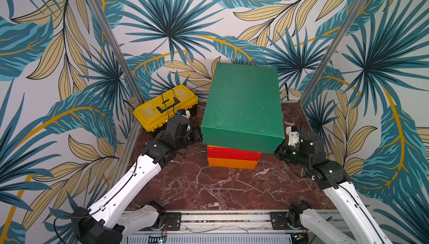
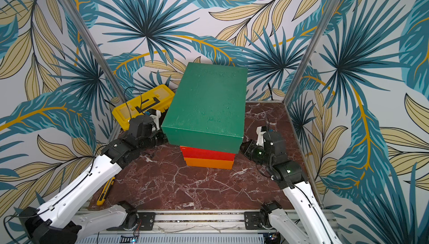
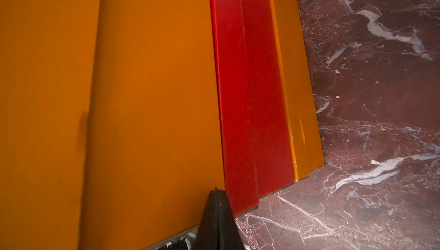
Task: Stack the shoeboxes
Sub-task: Adjust the shoebox.
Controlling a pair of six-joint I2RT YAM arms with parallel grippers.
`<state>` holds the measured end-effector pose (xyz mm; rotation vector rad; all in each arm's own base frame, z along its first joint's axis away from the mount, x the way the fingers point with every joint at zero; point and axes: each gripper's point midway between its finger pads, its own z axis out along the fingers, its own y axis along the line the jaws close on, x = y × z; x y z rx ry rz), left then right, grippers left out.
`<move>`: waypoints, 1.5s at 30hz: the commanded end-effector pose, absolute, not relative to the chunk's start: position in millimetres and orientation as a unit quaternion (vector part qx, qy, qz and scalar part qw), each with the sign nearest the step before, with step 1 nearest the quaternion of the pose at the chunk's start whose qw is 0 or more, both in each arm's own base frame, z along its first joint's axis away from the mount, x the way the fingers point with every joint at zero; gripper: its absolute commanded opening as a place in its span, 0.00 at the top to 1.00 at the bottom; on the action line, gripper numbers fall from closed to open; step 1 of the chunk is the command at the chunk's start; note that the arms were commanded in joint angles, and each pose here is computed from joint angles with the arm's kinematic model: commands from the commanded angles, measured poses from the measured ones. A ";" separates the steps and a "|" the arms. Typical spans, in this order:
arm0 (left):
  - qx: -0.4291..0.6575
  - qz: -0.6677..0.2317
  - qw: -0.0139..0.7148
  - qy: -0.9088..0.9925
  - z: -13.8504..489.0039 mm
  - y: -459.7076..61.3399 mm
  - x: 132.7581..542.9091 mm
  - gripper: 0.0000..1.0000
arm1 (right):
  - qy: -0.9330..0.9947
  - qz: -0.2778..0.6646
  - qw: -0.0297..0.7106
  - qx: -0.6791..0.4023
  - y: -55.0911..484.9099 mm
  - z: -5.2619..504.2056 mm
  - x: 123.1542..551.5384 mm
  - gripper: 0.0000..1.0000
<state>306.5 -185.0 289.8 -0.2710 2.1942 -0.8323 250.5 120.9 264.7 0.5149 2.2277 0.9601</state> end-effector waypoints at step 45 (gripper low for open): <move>-0.085 -0.345 0.349 0.867 287.1 -205.8 302.6 0.90 | 0.856 0.348 0.339 0.177 118.0 273.5 253.9 0.98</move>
